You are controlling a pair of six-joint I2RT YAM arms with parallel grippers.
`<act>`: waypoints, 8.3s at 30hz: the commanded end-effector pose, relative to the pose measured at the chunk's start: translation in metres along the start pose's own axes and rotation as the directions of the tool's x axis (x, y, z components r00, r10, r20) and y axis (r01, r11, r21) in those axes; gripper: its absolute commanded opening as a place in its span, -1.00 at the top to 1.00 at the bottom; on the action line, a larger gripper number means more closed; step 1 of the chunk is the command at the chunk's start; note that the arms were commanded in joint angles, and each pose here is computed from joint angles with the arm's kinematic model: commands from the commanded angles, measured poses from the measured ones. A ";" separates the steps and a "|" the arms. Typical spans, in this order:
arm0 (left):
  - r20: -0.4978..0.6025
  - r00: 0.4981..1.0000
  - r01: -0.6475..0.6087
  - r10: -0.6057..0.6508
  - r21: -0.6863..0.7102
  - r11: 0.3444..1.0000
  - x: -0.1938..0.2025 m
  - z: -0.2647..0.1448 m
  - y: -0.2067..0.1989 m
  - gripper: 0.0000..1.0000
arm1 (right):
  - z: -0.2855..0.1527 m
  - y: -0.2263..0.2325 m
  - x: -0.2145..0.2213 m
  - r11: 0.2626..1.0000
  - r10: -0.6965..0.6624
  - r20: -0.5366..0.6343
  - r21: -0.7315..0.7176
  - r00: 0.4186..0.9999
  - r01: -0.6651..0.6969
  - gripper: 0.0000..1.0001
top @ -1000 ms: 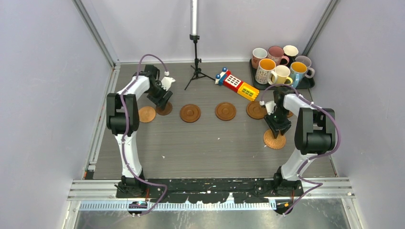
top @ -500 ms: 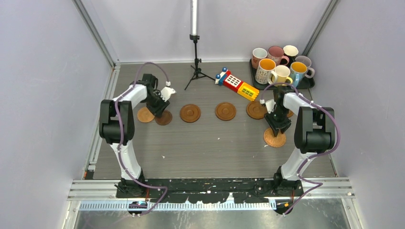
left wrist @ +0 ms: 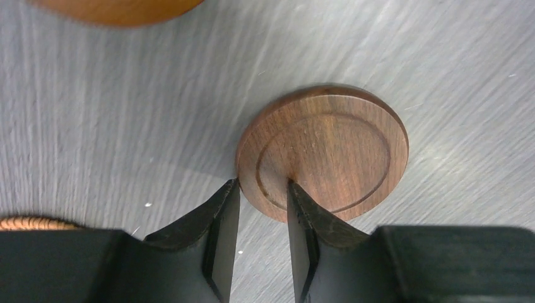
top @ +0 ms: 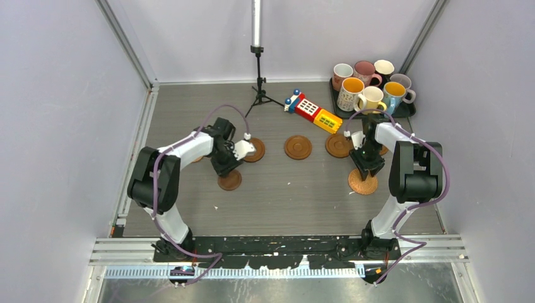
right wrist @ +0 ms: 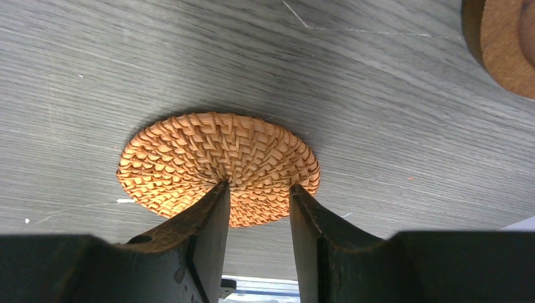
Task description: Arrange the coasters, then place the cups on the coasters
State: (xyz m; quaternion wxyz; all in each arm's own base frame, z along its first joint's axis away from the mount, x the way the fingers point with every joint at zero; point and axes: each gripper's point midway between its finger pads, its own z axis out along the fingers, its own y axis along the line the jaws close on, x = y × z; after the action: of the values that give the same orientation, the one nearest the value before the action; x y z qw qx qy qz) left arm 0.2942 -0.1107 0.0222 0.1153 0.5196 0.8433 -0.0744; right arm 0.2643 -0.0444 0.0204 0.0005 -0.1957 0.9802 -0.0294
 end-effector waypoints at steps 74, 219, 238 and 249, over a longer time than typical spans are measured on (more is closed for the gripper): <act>0.490 0.869 -0.149 0.073 0.117 0.982 -0.361 -0.052 -0.161 -0.46 | -0.055 -0.017 -0.016 0.985 0.165 0.158 -0.071 0.973 -0.156 0.10; 0.447 0.874 0.206 -0.192 0.017 0.978 -0.172 -0.139 -0.046 -0.65 | -0.076 0.124 -0.098 0.953 -0.136 0.409 -0.196 0.902 0.232 0.22; 0.425 0.867 0.278 -0.261 0.024 0.960 -0.148 -0.138 -0.027 -0.64 | -0.024 0.137 -0.132 0.927 -0.339 0.409 -0.008 0.847 0.375 0.36; 0.419 0.870 0.276 -0.260 0.025 0.961 -0.146 -0.138 -0.026 -0.64 | -0.008 0.140 -0.115 0.908 -0.386 0.357 -0.013 0.851 0.418 0.32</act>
State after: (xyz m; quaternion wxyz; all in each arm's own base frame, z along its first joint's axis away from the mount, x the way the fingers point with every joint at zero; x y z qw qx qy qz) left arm 0.3196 -0.2149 0.1804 0.2782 0.3699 0.8693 -0.1736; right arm 0.3154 0.1284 0.0178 0.1500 -0.3830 0.9098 0.0552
